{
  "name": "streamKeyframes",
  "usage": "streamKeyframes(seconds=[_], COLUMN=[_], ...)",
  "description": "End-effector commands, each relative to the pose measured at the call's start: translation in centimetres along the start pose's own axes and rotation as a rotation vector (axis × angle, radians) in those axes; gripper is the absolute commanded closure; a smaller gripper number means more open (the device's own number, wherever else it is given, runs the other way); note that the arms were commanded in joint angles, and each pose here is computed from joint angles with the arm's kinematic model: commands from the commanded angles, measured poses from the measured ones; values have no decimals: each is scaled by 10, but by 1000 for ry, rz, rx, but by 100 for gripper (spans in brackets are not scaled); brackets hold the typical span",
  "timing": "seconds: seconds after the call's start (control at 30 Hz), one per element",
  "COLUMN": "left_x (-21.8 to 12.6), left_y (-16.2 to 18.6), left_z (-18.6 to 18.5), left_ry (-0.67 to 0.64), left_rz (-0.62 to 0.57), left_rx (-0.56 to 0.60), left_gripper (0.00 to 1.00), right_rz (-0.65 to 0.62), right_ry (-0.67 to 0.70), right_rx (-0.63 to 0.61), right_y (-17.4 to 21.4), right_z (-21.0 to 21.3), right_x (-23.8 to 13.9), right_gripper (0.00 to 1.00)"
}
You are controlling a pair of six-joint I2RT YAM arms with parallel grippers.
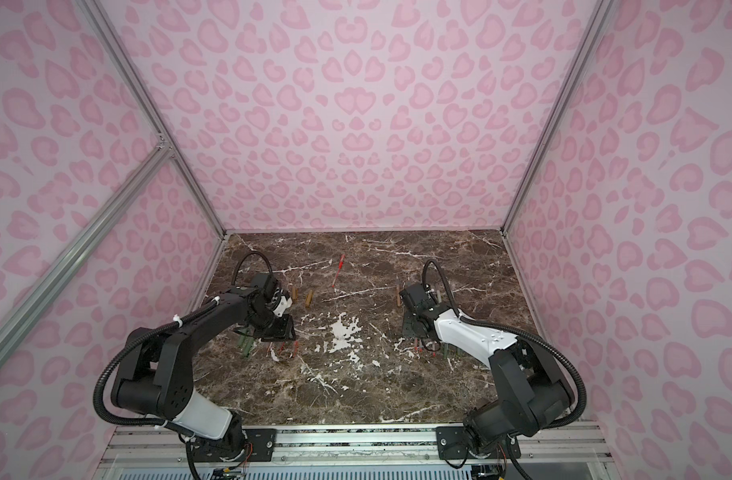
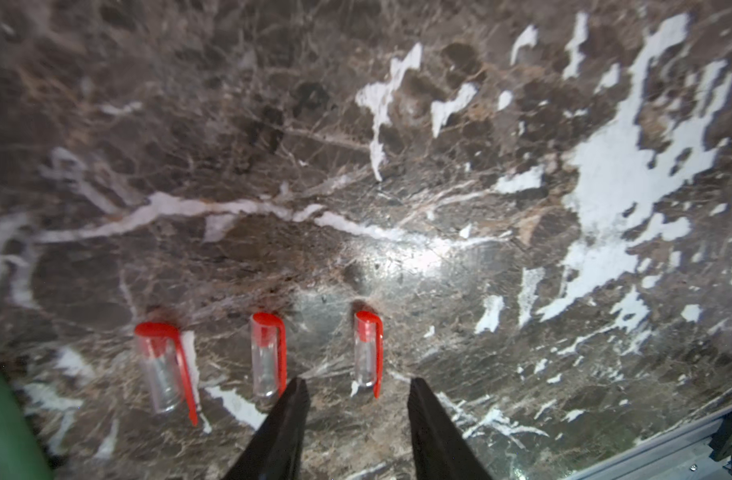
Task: Open the pen caps
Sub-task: 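Lower the red cap by the red caps while the right lowers the pen, then open both grippers to release the red cap and the upright red pen, then reach the right gripper to the last lying red pen and grasp it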
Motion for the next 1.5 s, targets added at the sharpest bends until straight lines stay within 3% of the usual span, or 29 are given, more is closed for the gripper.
streamKeyframes(seconds=[0.0, 0.27, 0.6, 0.77, 1.13, 1.3, 1.47], left_x=[-16, -57, -83, -93, -99, -101, -104], left_y=[-2, -8, 0, 0, 0, 0, 0], left_z=[-5, -6, 26, 32, 39, 40, 42], left_ry=[8, -64, -58, -67, -80, -84, -89], left_rz=[-57, -296, -504, -534, -559, -576, -578], left_rx=[34, 164, 7, -26, -51, -56, -66], left_gripper=[54, 37, 29, 20, 14, 13, 6], right_rz=[11, 46, 58, 70, 47, -18, -25], right_ry=[8, 31, 84, 89, 81, 30, -24], right_rx=[-21, -37, -43, -36, -42, -63, -88], right_y=[-1, -2, 1, 3, -7, -20, -42], right_z=[3, 8, 3, 3, 10, 31, 69], right_x=[4, 15, 30, 34, 13, -14, -11], right_gripper=[100, 100, 97, 88, 73, 68, 64])
Point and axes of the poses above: each gripper's point midway between its finger pads, its own x axis out along the fingers, its own z axis along the line the jaws close on, y = z × x, the point moved 6 cm from there along -x, back along the fingers, and after that the axes turned 11 degrees about x, right-handed, at the moved point
